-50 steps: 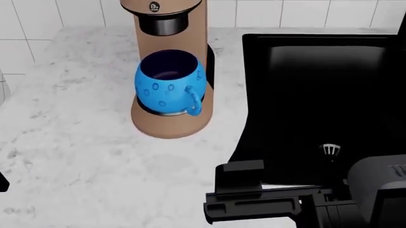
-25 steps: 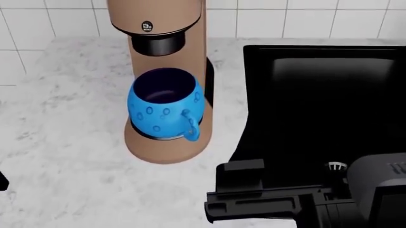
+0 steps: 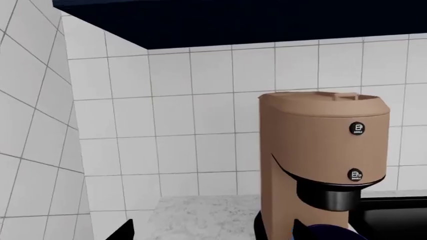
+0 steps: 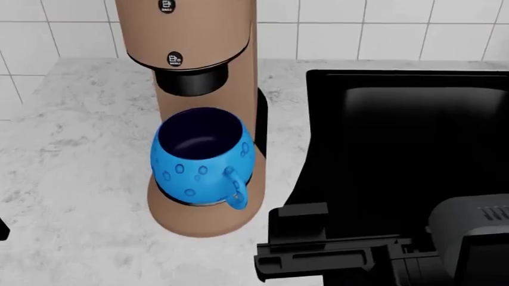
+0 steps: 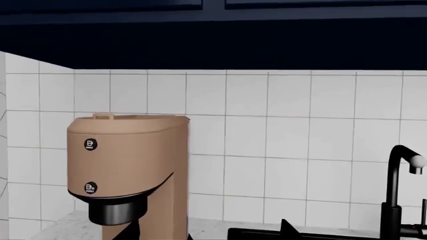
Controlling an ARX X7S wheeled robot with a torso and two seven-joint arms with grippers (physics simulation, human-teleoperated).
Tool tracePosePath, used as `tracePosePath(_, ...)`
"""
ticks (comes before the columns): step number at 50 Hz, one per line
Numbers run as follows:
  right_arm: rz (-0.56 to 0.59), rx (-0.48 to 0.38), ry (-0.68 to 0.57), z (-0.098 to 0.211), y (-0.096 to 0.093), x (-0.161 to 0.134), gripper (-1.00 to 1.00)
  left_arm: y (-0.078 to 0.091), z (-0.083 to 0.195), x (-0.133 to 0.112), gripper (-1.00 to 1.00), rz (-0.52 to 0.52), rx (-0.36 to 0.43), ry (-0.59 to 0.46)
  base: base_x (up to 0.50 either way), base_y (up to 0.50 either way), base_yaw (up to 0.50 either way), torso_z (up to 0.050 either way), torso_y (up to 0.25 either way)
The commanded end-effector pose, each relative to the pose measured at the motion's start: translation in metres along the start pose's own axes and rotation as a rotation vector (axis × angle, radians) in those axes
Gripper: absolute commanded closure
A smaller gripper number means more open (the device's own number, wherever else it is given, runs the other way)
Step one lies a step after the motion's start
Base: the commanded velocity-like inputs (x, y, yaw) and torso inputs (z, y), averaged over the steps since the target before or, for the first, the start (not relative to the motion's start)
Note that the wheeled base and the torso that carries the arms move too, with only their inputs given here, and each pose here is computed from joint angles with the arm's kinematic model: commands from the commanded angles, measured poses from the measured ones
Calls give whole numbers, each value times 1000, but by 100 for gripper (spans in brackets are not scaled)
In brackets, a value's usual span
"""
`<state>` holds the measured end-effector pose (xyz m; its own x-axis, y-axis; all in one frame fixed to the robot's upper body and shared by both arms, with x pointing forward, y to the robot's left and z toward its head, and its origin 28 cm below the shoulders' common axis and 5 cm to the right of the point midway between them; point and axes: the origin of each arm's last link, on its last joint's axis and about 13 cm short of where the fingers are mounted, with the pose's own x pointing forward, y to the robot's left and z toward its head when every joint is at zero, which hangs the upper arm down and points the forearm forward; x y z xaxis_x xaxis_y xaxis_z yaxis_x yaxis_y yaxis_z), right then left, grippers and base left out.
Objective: Pick the mug from under the coffee machine dispenser and place it on the counter.
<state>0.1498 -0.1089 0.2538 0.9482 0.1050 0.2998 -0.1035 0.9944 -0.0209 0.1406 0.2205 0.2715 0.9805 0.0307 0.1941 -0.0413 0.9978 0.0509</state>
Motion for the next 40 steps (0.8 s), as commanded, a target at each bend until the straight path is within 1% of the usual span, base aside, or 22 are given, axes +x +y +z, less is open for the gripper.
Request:
tracePosePath(1,-5,1,16,-2,0,0,-100,0,1,0,-100,-1,-1,-1,148,0,0,0,0)
tracePosePath(30,5,-4,23,-1,-1,0,-100,0,1,0,-100,-2,3,-6,145,0,0,0,0)
tracePosePath(35,24,-4,35,2,-2,2,-100,0,0,0,-100,0,4,-4,20,0,0,0,2)
tracePosePath(39,34,-22,77,9,-7,6,-100,-1,0,1,-100,4,15,1,0,0,0,0,0)
tracePosePath(40,50,-40,94,11,-8,8,-100,-1,0,1,-100,3,18,1,0,0,0,0,0)
